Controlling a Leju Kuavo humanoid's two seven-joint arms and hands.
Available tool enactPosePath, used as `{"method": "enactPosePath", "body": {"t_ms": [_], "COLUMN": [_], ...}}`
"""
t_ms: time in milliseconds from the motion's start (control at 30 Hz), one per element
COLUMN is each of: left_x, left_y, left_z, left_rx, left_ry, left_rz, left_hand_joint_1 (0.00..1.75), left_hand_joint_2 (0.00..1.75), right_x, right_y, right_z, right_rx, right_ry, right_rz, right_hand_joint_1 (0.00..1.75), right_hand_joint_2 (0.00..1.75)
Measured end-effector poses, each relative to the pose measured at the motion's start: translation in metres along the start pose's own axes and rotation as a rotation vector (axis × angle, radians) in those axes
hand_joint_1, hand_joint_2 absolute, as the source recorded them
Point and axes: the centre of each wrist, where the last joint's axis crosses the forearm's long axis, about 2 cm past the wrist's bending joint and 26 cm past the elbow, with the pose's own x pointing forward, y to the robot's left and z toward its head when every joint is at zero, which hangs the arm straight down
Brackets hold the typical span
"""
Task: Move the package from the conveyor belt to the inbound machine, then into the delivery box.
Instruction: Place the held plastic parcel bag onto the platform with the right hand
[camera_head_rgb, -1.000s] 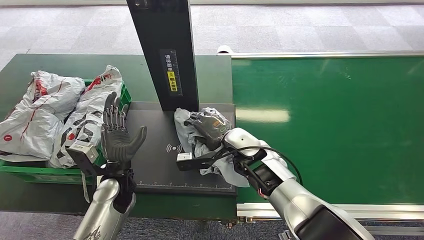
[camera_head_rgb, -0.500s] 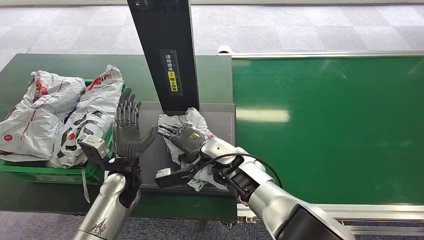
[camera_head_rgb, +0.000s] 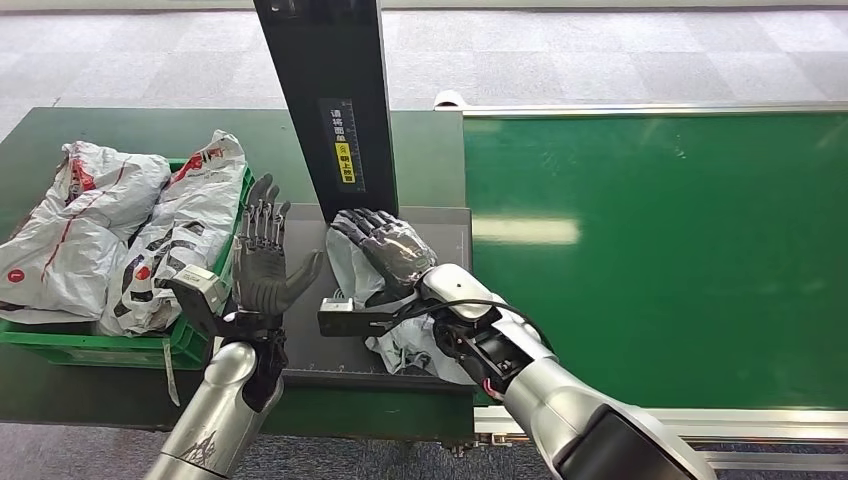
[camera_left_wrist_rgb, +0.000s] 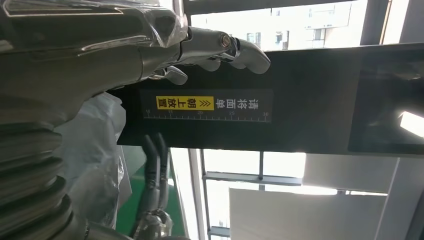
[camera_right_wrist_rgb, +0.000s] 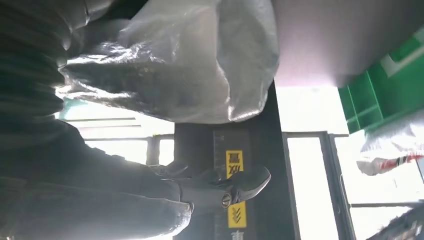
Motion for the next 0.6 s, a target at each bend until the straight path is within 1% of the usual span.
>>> {"method": "enactPosePath", "body": {"t_ms": [67,167,233,333,400,500,533,600], "left_x": [0.000,0.000,0.000,0.000,0.000,0.000,-0.001,-0.001], "left_y": [0.000,0.001,0.001,0.003,0.004,0.006,0.006,0.007], "left_z": [0.000,0.000,0.000,0.001,0.002,0.004,0.004,0.006], "left_rx": [0.003,0.016,0.032,0.053,0.062,0.071,0.073,0.076], "left_ry": [0.001,0.006,0.011,0.021,0.024,0.027,0.028,0.031], "left_rz": [-0.002,-0.008,-0.009,0.001,0.005,0.008,0.008,0.007], "left_hand_joint_1": [0.00,0.00,0.00,0.00,0.00,0.00,0.00,0.00], "left_hand_joint_2": [1.75,1.75,1.75,1.75,1.75,1.75,1.75,1.75], "right_x": [-0.002,-0.004,-0.004,-0.002,0.000,-0.001,-0.001,-0.004], "right_y": [-0.003,-0.006,-0.005,0.000,0.003,0.004,0.003,0.002], "right_z": [0.001,0.005,0.010,0.018,0.022,0.027,0.028,0.031], "right_rx": [-0.069,-0.214,-0.300,-0.387,-0.418,-0.406,-0.402,-0.407], "right_ry": [-0.014,-0.055,-0.082,-0.115,-0.135,-0.168,-0.177,-0.185], "right_rz": [-0.094,-0.289,-0.395,-0.527,-0.635,-0.847,-0.898,-0.944], "right_hand_joint_1": [0.00,0.00,0.00,0.00,0.00,0.00,0.00,0.00], "right_hand_joint_2": [1.75,1.75,1.75,1.75,1.75,1.75,1.75,1.75]}}
